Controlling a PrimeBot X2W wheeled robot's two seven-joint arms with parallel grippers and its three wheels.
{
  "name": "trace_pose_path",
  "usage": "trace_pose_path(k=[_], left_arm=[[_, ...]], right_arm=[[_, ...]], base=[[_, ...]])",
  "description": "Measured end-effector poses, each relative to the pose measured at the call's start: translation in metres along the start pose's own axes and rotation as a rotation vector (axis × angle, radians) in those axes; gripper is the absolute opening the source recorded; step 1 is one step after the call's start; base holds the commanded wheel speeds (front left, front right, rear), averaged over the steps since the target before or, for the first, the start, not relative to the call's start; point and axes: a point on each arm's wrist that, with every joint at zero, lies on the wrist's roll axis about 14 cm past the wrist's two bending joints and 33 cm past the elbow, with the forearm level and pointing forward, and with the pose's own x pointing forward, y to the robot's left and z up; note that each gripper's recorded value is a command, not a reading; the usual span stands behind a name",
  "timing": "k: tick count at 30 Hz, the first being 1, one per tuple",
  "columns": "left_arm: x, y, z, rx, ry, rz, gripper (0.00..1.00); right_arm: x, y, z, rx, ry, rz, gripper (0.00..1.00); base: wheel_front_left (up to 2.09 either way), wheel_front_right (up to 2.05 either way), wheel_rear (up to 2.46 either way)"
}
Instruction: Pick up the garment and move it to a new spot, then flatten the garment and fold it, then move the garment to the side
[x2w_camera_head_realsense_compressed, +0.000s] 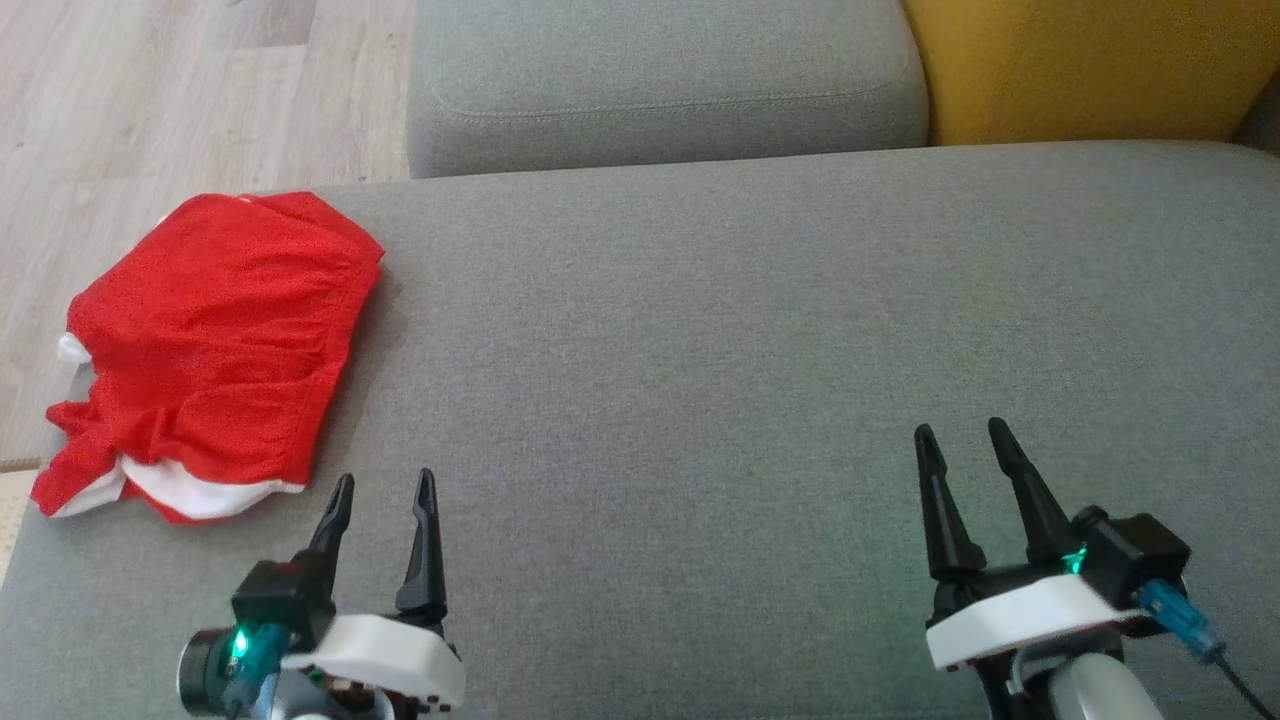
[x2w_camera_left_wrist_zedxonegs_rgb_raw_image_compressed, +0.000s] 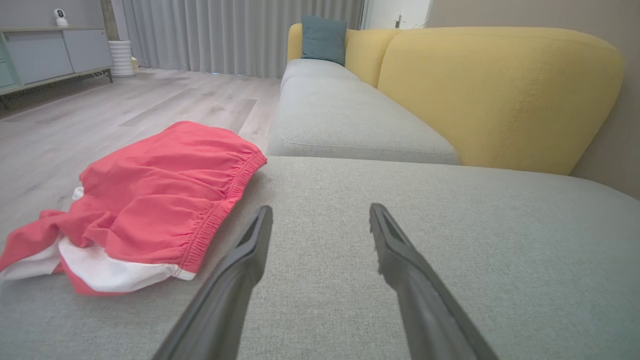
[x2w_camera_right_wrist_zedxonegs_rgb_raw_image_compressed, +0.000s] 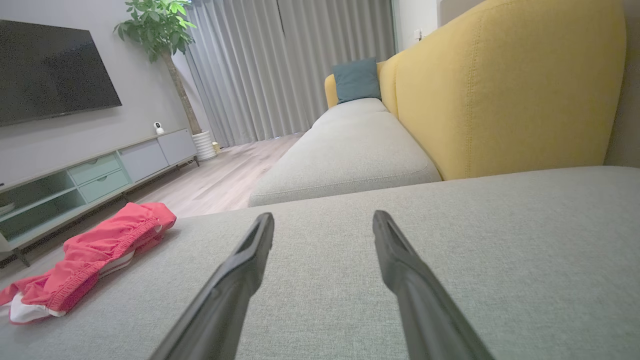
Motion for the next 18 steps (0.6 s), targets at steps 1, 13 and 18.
trace_pose_path(k=[1, 13, 18], left_arm=[[-0.0001, 0.0002, 0.0006, 0.009, -0.004, 0.002, 1.0], [-0.0053, -0.0036, 0.0019, 0.126, -0.04, -0.02, 1.0], [-0.0048, -0.0053, 0.0029, 0.141, -0.05, -0.021, 1.0]], right_arm=[[-0.0001, 0.0008, 0.0, -0.012, -0.001, 0.004, 1.0], [-0.0006, 0.0098, 0.0004, -0.15, -0.011, 0.049, 1.0], [-0.0008, 0.01, -0.0019, -0.175, -0.008, 0.054, 1.0]], base=[[0.0, 0.0, 0.0], [0.0, 0.0, 0.0], [0.0, 0.0, 0.0]])
